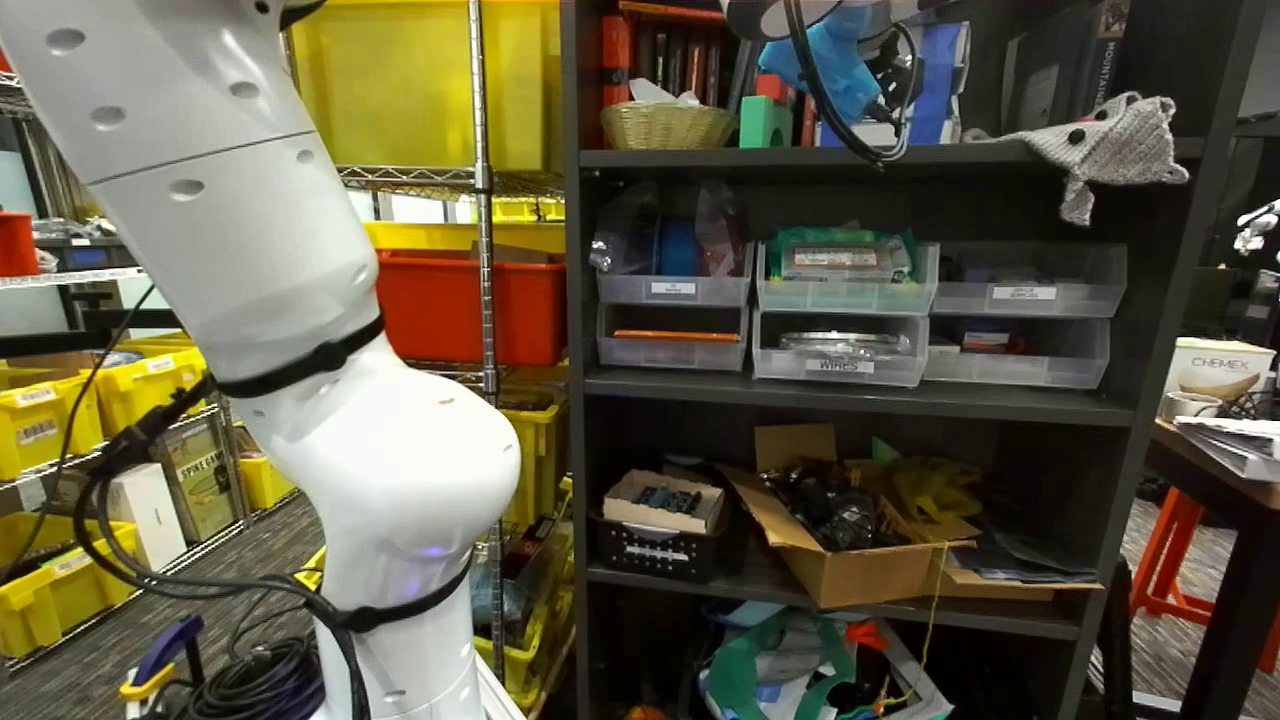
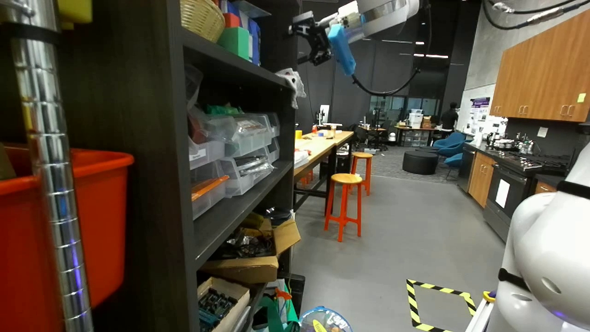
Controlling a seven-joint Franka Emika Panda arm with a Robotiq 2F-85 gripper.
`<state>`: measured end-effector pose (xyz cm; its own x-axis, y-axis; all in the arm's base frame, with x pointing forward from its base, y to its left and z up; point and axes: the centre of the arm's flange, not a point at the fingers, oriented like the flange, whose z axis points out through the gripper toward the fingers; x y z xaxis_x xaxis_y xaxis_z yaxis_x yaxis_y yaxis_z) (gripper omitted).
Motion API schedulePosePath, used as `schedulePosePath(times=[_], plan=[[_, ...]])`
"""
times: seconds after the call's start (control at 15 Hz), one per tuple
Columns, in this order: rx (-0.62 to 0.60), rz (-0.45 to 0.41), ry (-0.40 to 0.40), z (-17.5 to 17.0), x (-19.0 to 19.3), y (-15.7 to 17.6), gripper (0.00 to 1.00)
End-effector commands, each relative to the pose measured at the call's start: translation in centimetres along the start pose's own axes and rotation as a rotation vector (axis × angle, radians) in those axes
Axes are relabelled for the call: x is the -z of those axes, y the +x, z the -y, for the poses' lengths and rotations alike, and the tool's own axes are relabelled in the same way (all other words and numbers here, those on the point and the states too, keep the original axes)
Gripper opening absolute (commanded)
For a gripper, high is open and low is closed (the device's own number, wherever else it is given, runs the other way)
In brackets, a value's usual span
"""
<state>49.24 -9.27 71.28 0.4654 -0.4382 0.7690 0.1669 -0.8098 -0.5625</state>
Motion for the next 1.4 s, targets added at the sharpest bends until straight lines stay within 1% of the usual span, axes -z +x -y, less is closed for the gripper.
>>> schedulePosePath(times=[0.0, 0.07, 0.2, 0.4, 0.47, 0.53, 0.73, 0.87, 1.33], plan=[[0.063, -0.064, 0.08, 2.8, -0.5, -0.5, 1.0], [0.021, -0.034, 0.05, 1.7, -0.4, 0.0, 1.0], [0.047, -0.039, 0.064, 2.8, -0.8, -0.3, 1.0], [0.055, -0.04, 0.065, 2.9, -0.8, -0.3, 1.0], [-0.02, -0.002, 0.061, 3.0, -1.1, 0.1, 1.0], [-0.092, 0.043, 0.079, 3.0, -1.4, 0.4, 1.0], [-0.245, 0.118, 0.154, 3.1, -1.9, 0.7, 1.0], [-0.336, 0.161, 0.206, 3.3, -2.1, 1.5, 1.0], [-0.648, 0.24, 0.418, 6.2, -1.7, 5.5, 1.0]])
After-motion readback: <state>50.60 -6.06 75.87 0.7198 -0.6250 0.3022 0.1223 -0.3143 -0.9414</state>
